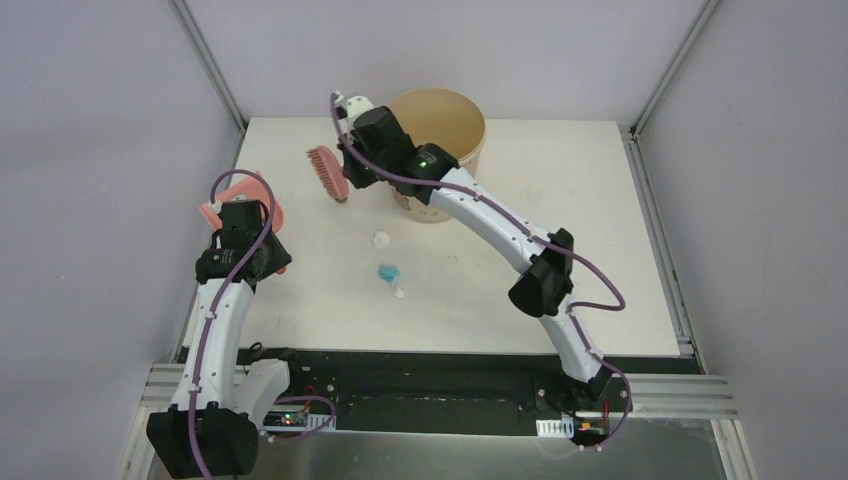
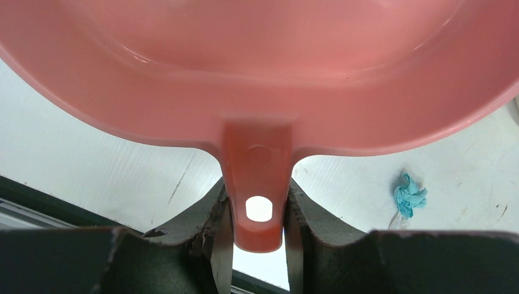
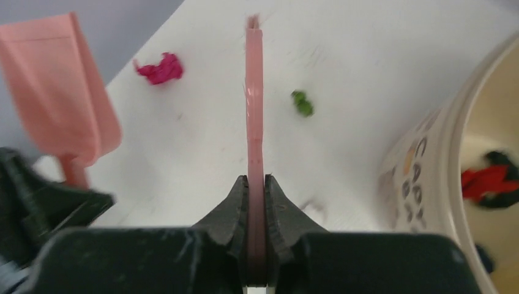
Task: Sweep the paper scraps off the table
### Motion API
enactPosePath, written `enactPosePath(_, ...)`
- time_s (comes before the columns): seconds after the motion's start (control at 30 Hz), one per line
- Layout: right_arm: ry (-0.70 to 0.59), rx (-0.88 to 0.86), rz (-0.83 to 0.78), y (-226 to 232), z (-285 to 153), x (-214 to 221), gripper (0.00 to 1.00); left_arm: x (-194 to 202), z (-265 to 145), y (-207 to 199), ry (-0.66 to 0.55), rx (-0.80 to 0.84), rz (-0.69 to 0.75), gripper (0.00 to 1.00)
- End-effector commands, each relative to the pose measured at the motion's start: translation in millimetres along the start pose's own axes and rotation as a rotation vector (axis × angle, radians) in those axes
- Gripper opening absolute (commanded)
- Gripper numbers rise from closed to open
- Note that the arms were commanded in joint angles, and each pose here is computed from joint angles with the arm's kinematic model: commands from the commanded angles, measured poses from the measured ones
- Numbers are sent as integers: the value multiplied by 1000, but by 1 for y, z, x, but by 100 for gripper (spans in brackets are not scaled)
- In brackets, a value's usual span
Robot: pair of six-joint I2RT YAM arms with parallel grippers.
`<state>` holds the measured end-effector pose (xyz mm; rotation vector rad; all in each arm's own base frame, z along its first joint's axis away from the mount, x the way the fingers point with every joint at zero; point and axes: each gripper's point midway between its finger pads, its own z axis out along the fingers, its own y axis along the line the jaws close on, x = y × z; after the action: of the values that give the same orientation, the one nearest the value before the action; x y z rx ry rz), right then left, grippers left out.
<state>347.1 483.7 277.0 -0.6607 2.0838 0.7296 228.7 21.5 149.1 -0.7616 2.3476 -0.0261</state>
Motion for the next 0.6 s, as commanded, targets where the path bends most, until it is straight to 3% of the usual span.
enactPosePath(0.0, -162, 285, -536, -34, 27, -41, 0, -14, -4, 1, -69, -2, 1, 0)
enactPosePath(0.17, -221, 235, -949, -33, 61, -34, 0, -14, -5, 0, -70, 6, -2, 0)
enactPosePath(0.3, -225, 224, -954, -31, 73, -13, 0, -14, -5, 0, -69, 8, -2, 0)
enactPosePath(0.33, -213, 167, -1211, -22, 78, -11, 0, -14, -5, -1, -69, 8, -3, 0)
enactPosePath(0.37, -202, 155, -1305, -21, 84, -4, 0, -14, -5, -1, -67, 9, -2, 0)
enactPosePath(0.57, -175, 121, -1532, -24, 106, 37, 0, -12, -4, -4, -59, 26, 1, 0)
